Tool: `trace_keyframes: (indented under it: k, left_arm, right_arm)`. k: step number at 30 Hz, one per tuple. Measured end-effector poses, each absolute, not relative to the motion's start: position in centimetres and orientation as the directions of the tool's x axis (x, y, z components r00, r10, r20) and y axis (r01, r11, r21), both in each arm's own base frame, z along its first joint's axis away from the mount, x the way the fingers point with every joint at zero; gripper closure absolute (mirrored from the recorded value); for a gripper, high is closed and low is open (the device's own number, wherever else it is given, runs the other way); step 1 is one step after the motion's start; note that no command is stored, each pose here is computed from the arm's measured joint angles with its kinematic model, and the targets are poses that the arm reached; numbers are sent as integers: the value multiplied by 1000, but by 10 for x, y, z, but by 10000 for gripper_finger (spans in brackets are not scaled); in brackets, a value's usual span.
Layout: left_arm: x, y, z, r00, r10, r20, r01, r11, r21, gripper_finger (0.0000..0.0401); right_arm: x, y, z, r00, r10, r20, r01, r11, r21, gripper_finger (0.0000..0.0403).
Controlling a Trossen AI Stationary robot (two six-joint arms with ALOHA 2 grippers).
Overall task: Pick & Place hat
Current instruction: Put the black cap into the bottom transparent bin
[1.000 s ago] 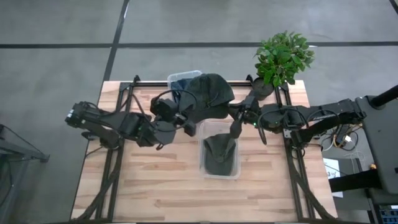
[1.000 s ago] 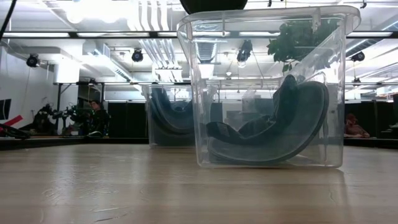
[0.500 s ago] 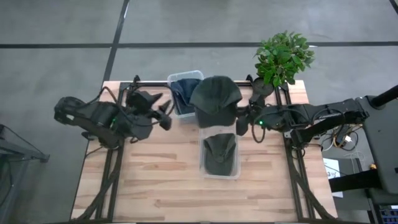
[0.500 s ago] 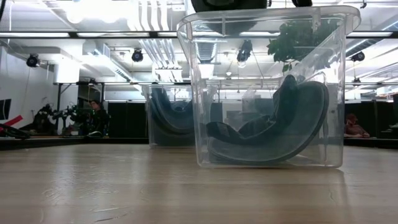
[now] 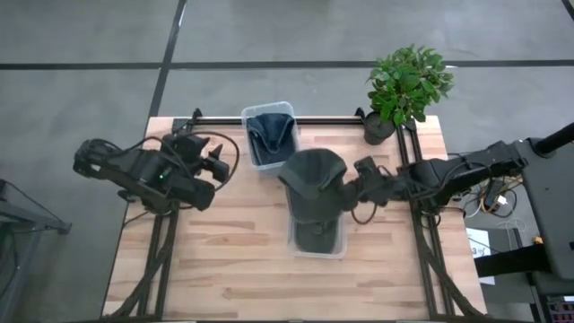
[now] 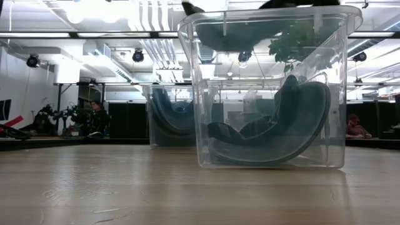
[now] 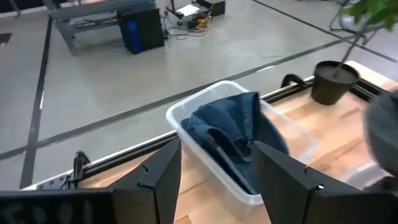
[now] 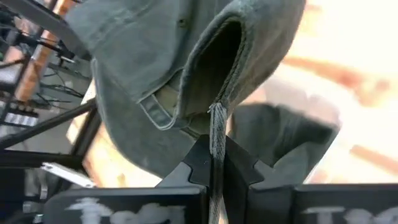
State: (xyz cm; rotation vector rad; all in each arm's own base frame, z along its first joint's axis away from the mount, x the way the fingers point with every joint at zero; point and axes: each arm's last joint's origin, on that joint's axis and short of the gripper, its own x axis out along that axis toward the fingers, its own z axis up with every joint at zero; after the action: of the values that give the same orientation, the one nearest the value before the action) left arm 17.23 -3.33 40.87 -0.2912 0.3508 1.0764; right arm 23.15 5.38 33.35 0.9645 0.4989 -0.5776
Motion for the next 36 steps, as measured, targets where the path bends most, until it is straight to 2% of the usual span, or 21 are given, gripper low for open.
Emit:
trace_keyframes:
  k: [7,13,16,27,36]
  left_arm:
    - [165,-32,379,396,813,-426,-911,407,-71,214]
    - [164,-31,358,382,819,-427,-911,412,-26,214]
    - [162,-31,351,379,819,-430,-911,411,-21,214]
    - [156,-29,351,395,804,-444,-907,418,-48,214]
    - [155,-29,350,398,785,-474,-900,434,-37,214]
  right_arm:
    - [224,75,329,745,-264,-612,666,323,672,391]
    - [218,90,307,707,-263,-656,705,204,679,391]
    - [223,95,296,686,-271,-675,725,176,666,391]
    - [242,107,277,620,-262,-739,783,145,605,390]
    - [246,109,278,618,-253,-745,786,157,599,390]
